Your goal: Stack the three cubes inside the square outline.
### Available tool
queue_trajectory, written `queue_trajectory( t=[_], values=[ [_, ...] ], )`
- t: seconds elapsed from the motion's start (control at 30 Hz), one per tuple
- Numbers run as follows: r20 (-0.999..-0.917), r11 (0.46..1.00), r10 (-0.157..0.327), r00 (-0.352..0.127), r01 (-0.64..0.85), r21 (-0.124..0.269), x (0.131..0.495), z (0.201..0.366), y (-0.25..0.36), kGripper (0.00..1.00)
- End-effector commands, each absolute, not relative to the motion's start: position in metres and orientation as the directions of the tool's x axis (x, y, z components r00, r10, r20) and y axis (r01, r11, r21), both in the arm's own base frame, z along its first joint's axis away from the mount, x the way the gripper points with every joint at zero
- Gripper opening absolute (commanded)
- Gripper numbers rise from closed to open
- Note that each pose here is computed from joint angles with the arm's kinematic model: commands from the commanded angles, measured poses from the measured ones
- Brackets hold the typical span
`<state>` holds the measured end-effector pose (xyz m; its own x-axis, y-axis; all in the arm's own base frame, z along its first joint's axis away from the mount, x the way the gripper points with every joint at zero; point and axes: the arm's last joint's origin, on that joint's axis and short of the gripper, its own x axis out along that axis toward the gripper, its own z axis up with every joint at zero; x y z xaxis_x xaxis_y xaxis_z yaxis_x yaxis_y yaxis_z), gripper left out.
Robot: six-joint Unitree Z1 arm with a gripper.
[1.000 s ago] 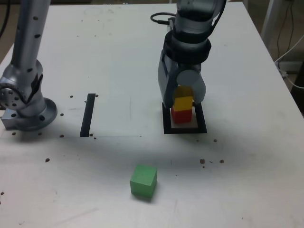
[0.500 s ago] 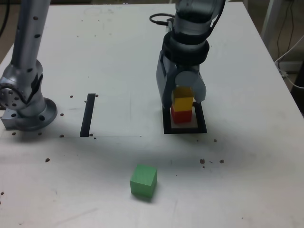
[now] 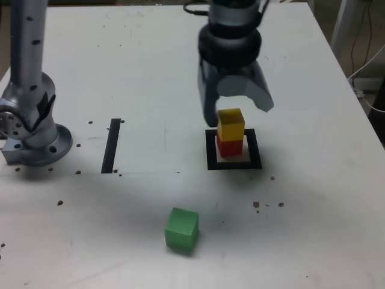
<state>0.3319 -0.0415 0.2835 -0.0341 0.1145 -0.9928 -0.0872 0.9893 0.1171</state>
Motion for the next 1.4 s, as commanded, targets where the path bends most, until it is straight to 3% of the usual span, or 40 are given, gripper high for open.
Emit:
queue_trajectory(
  t=[0.0, 0.37, 0.67, 0.93, 1.37],
  values=[
    [-0.9933, 0.991, 0.109, -0.038, -0.068, 0.111, 0.323, 0.286, -0.047, 1.00],
    [-0.9895, 0.997, 0.074, -0.124, 0.032, 0.070, 0.266, 0.277, -0.092, 1.00],
    [-0.9938, 0.992, 0.058, -0.094, 0.116, 0.047, 0.250, 0.270, -0.142, 0.99],
    [-0.9908, 0.987, 0.043, -0.128, 0.162, 0.022, 0.241, 0.246, -0.171, 0.98],
    [-0.9903, 0.980, 0.043, -0.132, 0.199, 0.016, 0.256, 0.222, -0.195, 0.83]
  ],
)
